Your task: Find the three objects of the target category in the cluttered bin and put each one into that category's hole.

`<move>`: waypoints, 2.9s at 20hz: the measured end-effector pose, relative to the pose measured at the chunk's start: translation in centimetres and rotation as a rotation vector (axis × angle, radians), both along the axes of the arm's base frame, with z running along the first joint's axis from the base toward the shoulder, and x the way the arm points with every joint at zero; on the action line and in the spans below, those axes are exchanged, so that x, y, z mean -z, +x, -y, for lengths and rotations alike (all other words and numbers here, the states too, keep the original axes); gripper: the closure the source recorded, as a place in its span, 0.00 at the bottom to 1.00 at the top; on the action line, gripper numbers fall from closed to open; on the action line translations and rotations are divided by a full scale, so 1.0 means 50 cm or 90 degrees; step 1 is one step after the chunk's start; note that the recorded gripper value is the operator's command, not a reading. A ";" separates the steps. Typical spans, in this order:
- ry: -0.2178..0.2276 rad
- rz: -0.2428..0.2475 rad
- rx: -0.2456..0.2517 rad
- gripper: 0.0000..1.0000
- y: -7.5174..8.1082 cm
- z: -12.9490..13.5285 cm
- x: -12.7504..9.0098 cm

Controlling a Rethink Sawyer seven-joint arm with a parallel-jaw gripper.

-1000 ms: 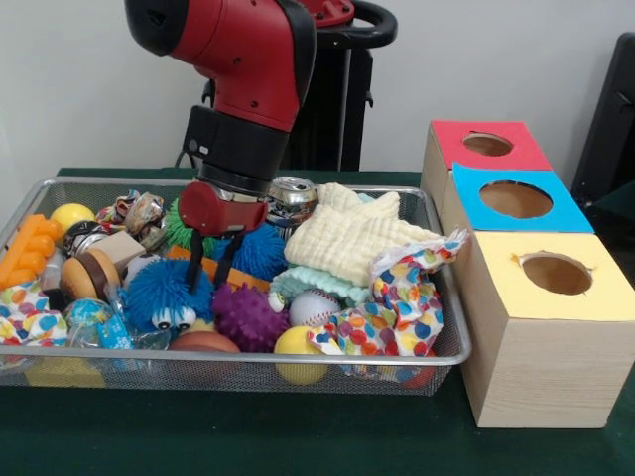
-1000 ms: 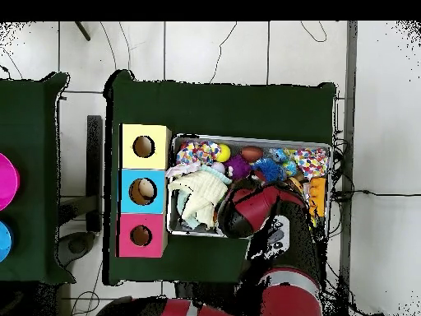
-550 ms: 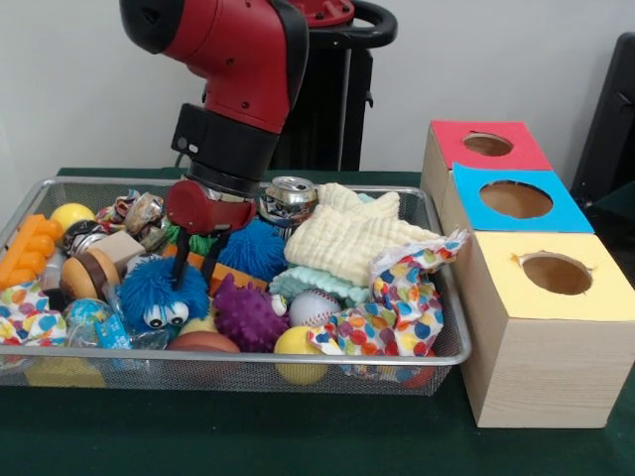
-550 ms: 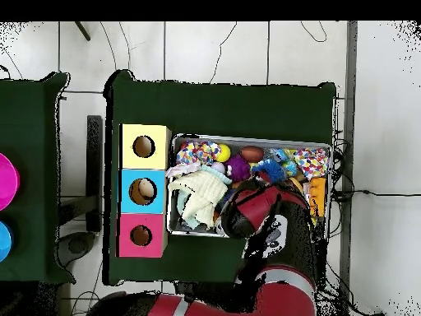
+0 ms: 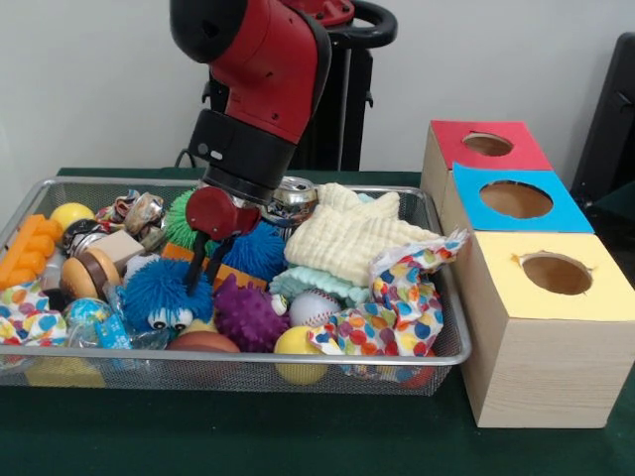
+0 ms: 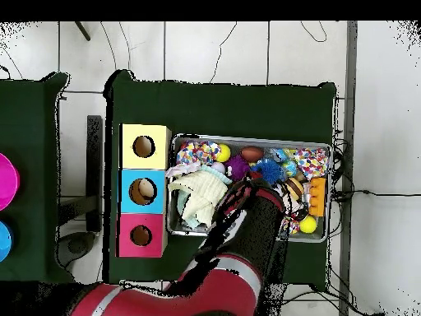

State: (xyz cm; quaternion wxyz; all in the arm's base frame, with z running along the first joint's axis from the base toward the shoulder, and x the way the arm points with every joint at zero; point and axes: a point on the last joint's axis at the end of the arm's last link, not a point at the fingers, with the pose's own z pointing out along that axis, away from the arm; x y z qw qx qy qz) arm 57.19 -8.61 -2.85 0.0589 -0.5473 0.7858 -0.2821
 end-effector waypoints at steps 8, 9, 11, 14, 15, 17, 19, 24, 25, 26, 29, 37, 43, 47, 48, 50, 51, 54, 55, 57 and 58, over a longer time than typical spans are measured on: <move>-0.023 -0.006 -0.003 1.00 -0.014 0.016 0.009; -0.027 -0.010 0.001 1.00 -0.020 0.024 0.012; -0.031 -0.012 0.004 1.00 -0.023 0.029 0.013; -0.038 -0.015 0.012 1.00 -0.029 0.038 0.014; -0.040 -0.016 0.014 1.00 -0.031 0.040 0.014; -0.046 -0.017 0.016 1.00 -0.034 0.041 0.015; -0.048 -0.018 0.017 1.00 -0.035 0.041 0.014; 0.005 -0.007 0.048 1.00 -0.036 0.049 0.020; 0.032 -0.004 0.063 1.00 -0.039 0.055 0.024; 0.064 0.000 0.080 1.00 -0.044 0.068 0.029; 0.181 0.032 0.129 1.00 -0.060 0.116 0.036; 0.346 0.097 0.142 1.00 -0.092 0.122 0.028; 0.429 0.110 0.144 1.00 -0.102 0.086 0.026; 0.493 0.132 0.146 1.00 -0.096 0.074 0.018; 0.517 0.139 0.147 1.00 -0.097 0.068 0.015; 0.553 0.148 0.148 1.00 -0.099 0.059 0.012; 0.564 0.150 0.149 1.00 -0.101 0.055 0.010; 0.600 0.154 0.153 1.00 -0.107 0.037 0.005; 0.621 0.157 0.155 1.00 -0.110 0.025 -0.001; 0.640 0.161 0.156 1.00 -0.111 0.014 -0.008; 0.669 0.168 0.156 1.00 -0.112 0.000 -0.019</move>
